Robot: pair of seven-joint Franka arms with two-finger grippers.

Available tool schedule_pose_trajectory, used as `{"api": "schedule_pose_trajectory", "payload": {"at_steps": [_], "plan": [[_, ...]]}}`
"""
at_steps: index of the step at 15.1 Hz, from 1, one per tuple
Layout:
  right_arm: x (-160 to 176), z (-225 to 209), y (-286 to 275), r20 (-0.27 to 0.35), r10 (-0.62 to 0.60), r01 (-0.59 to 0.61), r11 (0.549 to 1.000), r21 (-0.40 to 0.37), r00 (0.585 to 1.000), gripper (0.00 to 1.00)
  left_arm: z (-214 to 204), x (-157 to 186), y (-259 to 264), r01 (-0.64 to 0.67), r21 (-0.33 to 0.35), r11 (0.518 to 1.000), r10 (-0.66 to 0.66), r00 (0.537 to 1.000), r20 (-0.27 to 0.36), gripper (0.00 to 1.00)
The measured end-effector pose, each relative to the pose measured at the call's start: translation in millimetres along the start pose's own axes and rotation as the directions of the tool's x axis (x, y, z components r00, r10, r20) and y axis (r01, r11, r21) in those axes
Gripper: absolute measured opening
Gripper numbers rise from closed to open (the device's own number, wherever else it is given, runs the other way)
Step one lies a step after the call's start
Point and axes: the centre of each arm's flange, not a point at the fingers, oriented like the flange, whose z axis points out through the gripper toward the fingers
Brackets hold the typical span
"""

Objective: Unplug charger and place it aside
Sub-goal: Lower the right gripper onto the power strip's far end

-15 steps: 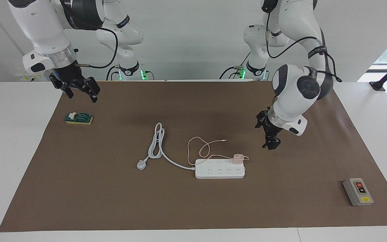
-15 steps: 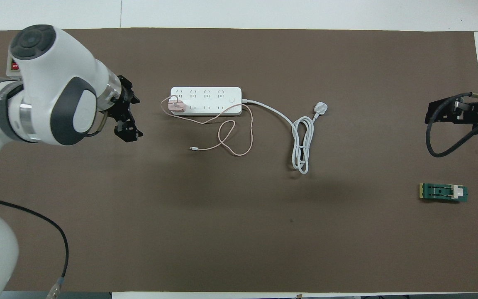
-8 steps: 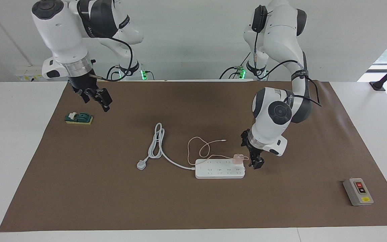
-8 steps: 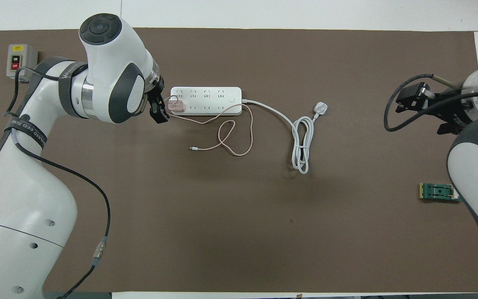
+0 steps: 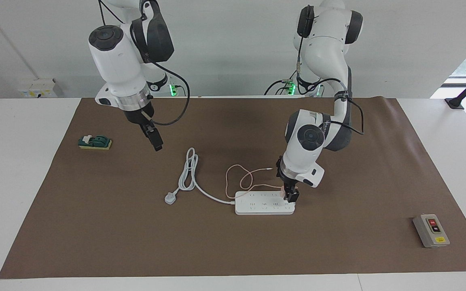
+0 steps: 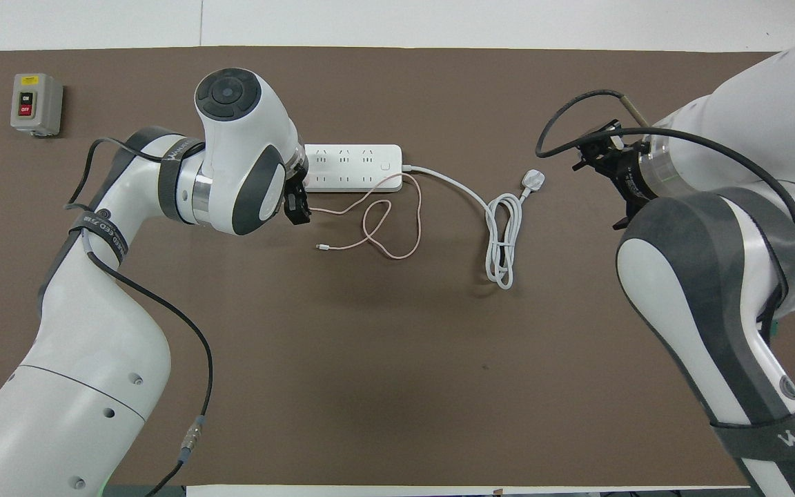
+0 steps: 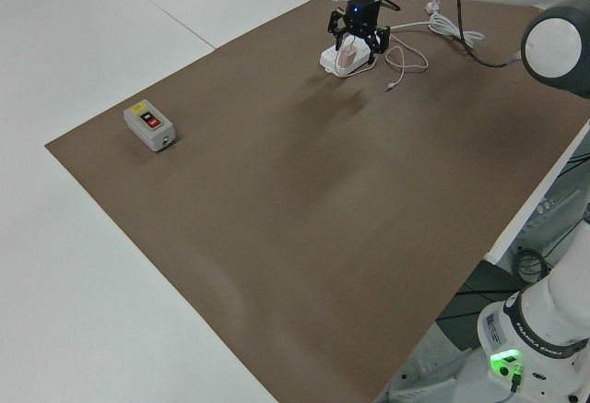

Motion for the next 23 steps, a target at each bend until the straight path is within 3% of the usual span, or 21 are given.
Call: {"api": "schedule_pose_trajectory", "payload": {"at_steps": [4,8,11,16,17,19,22,23], "plan": [[-31,31,-32,0.162,0.205,-0.216,0.975,0.051,0.965,1.0,-3,7,3,0.011,-0.01,1.0,-0.011,1.0,-0.001,1.0],[-64,58,-73,0.322,0.328,-0.369,0.927,0.073,0.888,1.0,-9,9,4,0.016,-0.017,1.0,-0.016,1.0,0.003,1.0],[-72,82,-106,0.405,0.388,-0.441,0.896,0.044,0.828,1.0,-10,8,3,0.015,-0.017,1.0,-0.015,1.0,0.003,0.98],[-70,151,-135,0.438,0.434,-0.479,0.878,-0.009,0.787,1.0,-10,6,2,0.013,-0.017,1.0,-0.013,1.0,0.003,0.89],[-69,158,-140,0.439,0.435,-0.478,0.878,-0.014,0.786,1.0,-10,7,2,0.014,-0.018,1.0,-0.014,1.0,0.002,0.82],[-68,161,-151,0.445,0.423,-0.462,0.887,-0.022,0.789,1.0,-11,9,4,0.018,-0.019,1.0,-0.018,1.0,0.0,0.78],[-68,155,-171,0.46,0.39,-0.432,0.902,-0.015,0.798,0.99,-11,11,5,0.02,-0.024,1.0,-0.02,1.0,0.0,0.63],[-67,157,-177,0.464,0.383,-0.426,0.905,-0.012,0.799,0.99,-14,12,7,0.021,-0.036,0.999,-0.021,1.0,0.003,0.52]]}}
